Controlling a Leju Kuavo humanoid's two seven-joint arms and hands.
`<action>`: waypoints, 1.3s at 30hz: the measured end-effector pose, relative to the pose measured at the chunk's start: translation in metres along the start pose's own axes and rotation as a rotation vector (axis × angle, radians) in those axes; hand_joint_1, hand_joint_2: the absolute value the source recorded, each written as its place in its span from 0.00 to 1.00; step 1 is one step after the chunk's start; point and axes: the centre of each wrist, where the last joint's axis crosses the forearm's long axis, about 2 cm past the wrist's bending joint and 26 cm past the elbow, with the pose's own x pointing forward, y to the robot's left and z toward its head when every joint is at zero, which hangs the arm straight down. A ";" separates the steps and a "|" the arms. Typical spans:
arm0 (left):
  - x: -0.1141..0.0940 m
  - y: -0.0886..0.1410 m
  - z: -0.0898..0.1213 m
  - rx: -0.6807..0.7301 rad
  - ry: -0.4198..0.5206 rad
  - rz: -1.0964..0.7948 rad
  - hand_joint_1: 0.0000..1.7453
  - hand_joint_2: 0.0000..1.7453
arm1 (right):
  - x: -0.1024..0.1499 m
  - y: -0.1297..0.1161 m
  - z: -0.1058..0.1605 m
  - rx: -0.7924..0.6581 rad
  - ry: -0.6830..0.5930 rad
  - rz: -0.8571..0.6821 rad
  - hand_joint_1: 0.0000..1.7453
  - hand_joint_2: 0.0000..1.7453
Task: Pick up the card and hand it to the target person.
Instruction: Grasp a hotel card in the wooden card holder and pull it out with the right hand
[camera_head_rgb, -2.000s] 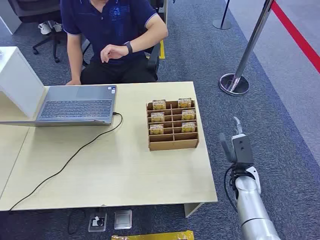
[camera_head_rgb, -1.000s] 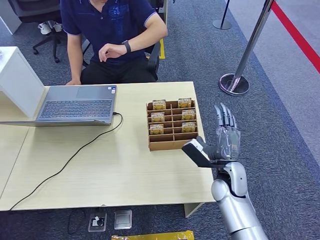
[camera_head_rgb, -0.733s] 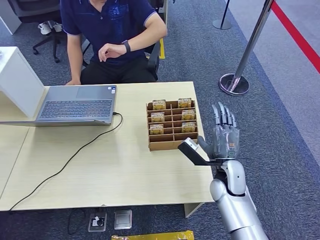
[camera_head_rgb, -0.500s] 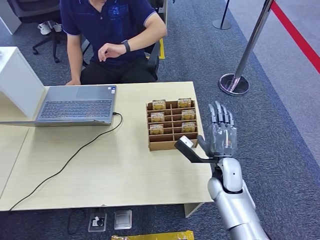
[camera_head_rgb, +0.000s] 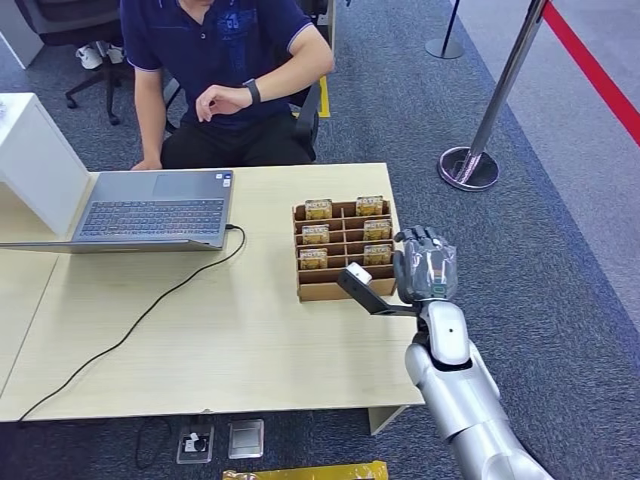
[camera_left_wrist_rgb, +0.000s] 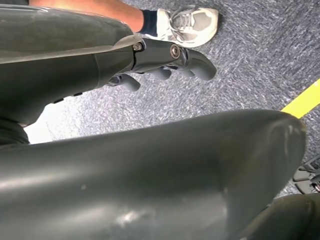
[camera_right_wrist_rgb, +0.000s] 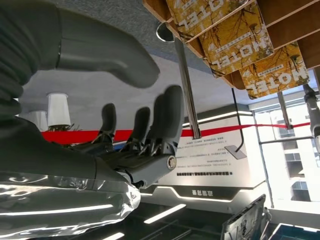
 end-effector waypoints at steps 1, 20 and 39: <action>0.000 0.000 0.000 0.000 0.001 -0.001 0.00 0.00 | 0.000 0.001 0.000 0.003 0.000 0.001 0.75 1.00; 0.001 0.000 0.000 -0.007 0.008 -0.004 0.00 0.00 | 0.008 0.011 0.000 0.051 -0.034 0.024 0.28 1.00; 0.004 -0.001 0.001 -0.005 0.003 -0.002 0.00 0.00 | 0.015 0.017 -0.017 0.078 -0.054 0.023 0.42 1.00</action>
